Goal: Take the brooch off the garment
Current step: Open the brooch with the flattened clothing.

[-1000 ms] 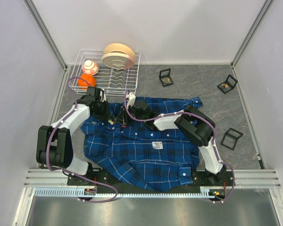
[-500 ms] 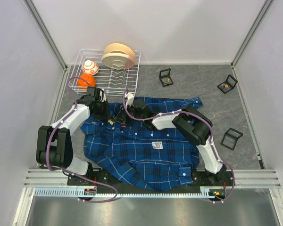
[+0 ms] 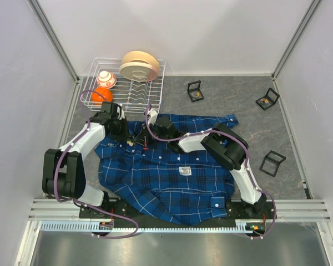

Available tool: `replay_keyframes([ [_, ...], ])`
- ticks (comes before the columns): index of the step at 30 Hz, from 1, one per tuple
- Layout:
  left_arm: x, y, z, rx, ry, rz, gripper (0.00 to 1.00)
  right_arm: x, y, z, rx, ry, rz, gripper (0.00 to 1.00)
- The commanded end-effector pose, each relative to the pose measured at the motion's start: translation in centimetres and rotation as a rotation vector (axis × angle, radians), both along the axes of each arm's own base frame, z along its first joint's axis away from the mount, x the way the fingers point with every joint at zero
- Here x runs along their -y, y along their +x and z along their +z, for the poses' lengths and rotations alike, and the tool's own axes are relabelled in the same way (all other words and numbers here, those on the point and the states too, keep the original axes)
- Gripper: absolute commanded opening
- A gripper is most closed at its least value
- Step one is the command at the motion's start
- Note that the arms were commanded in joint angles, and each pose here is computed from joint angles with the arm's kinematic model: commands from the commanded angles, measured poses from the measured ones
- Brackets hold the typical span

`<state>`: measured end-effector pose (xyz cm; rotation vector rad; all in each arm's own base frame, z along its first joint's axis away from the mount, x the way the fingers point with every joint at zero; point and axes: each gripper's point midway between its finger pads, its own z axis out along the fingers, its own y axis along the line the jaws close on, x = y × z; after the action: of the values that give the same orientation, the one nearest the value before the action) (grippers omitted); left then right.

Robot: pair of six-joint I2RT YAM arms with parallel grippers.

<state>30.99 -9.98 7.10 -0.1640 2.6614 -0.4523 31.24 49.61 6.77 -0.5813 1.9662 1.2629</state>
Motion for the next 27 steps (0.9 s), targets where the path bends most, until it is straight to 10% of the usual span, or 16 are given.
replay_keyframes([
  [1,1.3,0.5,1.9,0.073,-0.061,-0.051,0.02,-1.1,0.0,2.1,0.023,0.087,0.015,0.00],
  [8,0.8,-0.1,2.2,0.124,-0.071,0.025,0.39,-1.1,0.1,1.9,-0.036,0.117,-0.008,0.00],
  [27,-1.0,0.5,0.9,0.119,0.006,0.088,0.35,-0.4,0.0,2.9,-0.073,0.189,0.002,0.00],
])
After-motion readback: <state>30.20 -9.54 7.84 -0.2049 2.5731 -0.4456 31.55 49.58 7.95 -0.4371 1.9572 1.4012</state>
